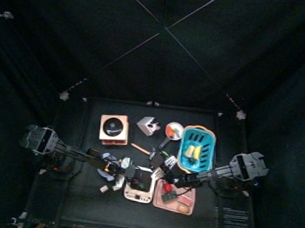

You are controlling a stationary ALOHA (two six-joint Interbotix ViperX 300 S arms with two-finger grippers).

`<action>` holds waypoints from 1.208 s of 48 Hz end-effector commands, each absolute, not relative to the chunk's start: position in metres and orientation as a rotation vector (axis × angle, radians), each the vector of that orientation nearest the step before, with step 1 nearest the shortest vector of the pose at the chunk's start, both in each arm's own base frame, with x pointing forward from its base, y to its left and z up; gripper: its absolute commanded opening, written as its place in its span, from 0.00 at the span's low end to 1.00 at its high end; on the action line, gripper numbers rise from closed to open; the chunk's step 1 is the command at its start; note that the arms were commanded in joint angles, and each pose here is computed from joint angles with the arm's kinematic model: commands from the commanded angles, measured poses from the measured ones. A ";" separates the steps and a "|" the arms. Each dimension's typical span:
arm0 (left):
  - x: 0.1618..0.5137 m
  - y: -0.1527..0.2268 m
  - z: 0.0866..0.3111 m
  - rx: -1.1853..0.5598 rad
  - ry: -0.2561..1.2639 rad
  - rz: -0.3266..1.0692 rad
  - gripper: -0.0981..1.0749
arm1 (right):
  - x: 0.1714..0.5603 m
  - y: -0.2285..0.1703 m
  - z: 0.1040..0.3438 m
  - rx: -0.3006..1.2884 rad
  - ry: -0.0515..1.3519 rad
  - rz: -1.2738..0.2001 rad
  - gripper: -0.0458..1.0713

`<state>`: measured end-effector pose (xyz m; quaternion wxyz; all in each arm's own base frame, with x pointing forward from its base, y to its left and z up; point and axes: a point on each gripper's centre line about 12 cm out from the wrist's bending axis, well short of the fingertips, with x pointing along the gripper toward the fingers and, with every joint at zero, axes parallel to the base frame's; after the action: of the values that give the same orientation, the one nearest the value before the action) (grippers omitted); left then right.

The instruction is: Grab eggplant

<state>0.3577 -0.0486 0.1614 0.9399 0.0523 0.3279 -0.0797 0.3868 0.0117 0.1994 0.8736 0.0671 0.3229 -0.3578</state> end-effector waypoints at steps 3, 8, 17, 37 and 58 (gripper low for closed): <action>0.355 -0.048 0.179 0.102 0.627 -0.156 0.72 | 0.389 0.012 0.212 0.157 0.643 -0.741 0.88; 0.351 -0.045 0.184 0.086 0.616 -0.146 0.72 | 0.390 0.013 0.213 0.154 0.643 -0.739 0.88; 0.339 -0.043 0.188 0.076 0.606 -0.141 0.72 | 0.393 0.012 0.214 0.162 0.637 -0.744 0.88; 0.301 -0.009 0.198 0.018 0.649 -0.009 0.72 | 0.399 0.017 0.221 0.269 0.648 -0.753 0.88; 0.273 0.002 0.204 0.020 0.672 0.043 0.72 | 0.397 0.028 0.220 0.418 0.709 -0.760 0.88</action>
<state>0.2745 -0.0011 0.1940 0.9375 0.0121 0.3474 0.0161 0.3935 0.0252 0.2031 0.8404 0.1832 0.3524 -0.3687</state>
